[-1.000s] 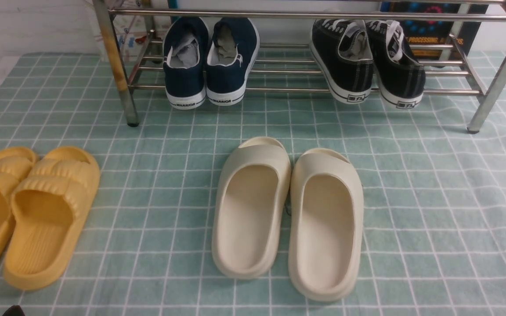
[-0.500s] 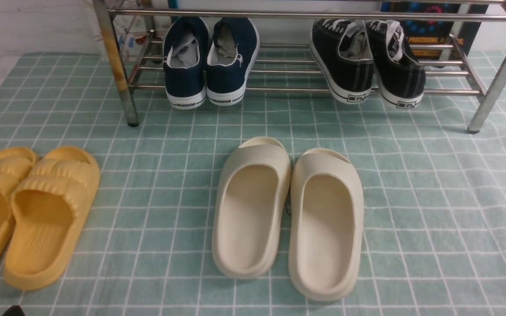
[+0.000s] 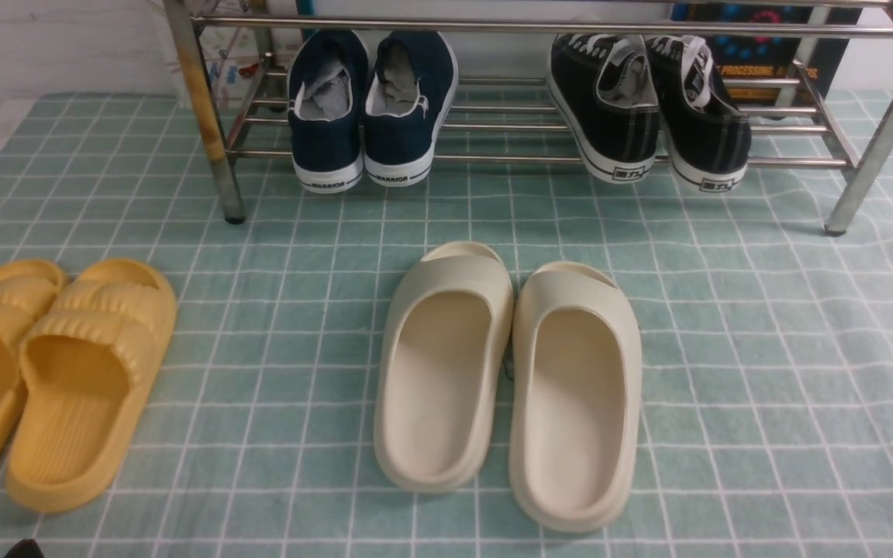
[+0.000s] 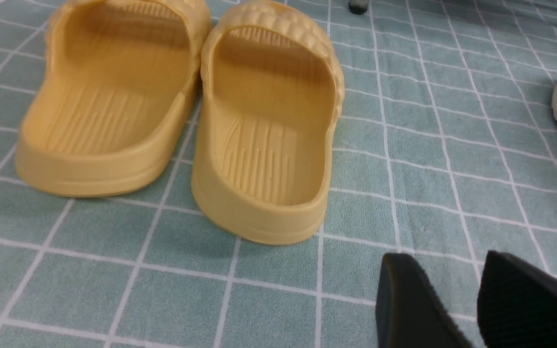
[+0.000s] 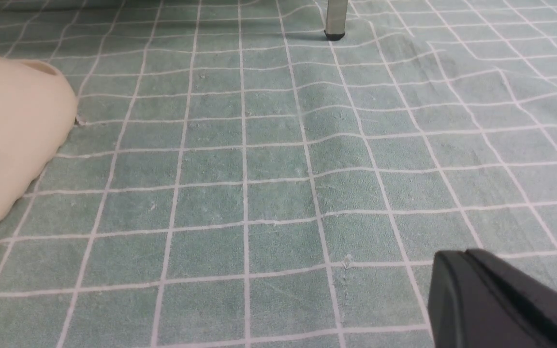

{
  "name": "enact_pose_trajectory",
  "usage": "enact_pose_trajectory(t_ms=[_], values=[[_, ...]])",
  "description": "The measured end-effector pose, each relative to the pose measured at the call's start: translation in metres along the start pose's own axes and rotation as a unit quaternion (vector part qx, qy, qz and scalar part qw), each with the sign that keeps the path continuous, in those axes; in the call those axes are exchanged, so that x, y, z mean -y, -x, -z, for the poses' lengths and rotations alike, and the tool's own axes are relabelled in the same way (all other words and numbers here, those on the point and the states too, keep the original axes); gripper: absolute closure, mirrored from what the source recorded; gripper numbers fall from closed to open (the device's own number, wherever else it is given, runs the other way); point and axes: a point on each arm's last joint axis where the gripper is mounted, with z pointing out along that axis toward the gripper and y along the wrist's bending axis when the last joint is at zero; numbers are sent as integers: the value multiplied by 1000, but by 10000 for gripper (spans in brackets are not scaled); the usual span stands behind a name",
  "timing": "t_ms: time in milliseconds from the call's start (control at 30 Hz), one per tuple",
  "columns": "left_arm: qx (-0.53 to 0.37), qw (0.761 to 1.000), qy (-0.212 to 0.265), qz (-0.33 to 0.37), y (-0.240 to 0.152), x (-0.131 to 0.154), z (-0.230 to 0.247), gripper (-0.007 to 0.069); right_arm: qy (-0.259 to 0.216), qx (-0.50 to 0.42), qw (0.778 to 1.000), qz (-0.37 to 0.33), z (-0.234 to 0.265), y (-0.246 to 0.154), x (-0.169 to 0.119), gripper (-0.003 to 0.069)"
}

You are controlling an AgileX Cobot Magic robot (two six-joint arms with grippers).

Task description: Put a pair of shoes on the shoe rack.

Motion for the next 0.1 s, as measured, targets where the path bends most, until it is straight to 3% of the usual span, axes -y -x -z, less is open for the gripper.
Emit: enact_pose_trajectory(t_ms=[100], values=[[0, 1000, 0, 0, 0, 0, 0, 386, 1, 0, 1000, 0, 0, 0, 0, 639]])
